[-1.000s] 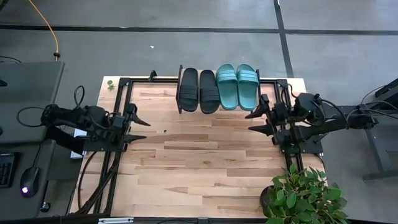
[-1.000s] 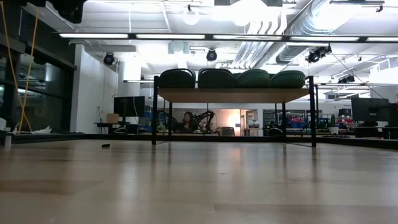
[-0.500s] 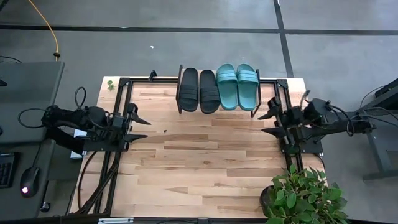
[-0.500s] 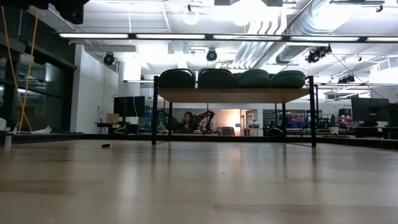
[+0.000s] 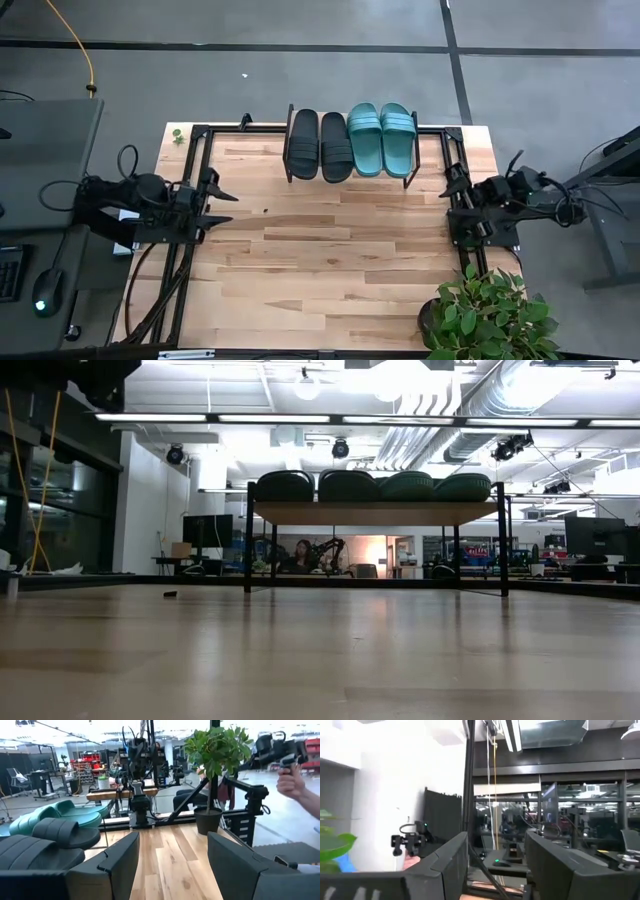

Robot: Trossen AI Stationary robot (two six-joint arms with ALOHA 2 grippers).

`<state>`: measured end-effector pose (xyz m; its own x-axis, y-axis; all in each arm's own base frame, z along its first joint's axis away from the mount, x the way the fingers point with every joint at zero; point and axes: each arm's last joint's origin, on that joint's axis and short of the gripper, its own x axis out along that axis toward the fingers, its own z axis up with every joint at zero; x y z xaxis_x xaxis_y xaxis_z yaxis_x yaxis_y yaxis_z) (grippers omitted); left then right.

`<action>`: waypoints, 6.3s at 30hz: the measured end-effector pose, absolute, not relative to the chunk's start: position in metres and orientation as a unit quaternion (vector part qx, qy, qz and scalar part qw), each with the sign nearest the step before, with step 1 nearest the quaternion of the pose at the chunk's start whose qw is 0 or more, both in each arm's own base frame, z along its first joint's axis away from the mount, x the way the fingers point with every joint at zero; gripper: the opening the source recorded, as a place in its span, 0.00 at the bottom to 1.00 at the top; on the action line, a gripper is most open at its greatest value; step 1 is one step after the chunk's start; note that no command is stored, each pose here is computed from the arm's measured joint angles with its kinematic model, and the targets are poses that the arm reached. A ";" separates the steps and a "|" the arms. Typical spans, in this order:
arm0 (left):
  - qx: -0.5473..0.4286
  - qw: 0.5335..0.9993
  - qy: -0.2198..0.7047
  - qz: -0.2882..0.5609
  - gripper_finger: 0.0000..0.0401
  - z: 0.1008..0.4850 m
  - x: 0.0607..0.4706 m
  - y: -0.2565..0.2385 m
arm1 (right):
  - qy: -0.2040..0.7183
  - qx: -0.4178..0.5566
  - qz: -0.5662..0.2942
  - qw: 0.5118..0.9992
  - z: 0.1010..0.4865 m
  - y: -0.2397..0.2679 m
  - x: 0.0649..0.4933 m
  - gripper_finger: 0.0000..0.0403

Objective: Pick and place slides into the shelf
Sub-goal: Return to Home Position

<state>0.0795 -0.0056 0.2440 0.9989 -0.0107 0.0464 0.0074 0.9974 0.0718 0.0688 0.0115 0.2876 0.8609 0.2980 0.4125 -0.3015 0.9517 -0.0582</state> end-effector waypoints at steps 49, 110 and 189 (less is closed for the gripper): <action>0.004 0.995 -0.092 -0.029 0.54 0.185 0.095 -0.009 | -0.219 0.012 0.215 0.952 0.209 0.016 0.087 0.47; 0.036 0.999 -0.011 -0.034 0.54 0.168 0.097 -0.009 | 0.022 0.001 0.090 0.996 0.166 0.010 0.099 0.47; 0.036 0.999 -0.011 -0.034 0.54 0.168 0.097 -0.009 | 0.022 0.000 0.090 0.996 0.166 0.010 0.099 0.47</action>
<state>0.0973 -0.0092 0.1679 0.9975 -0.0682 0.0193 0.0667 0.9952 0.0723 0.0993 0.0099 0.1664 0.9827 0.1798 -0.0441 -0.1797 0.9837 0.0049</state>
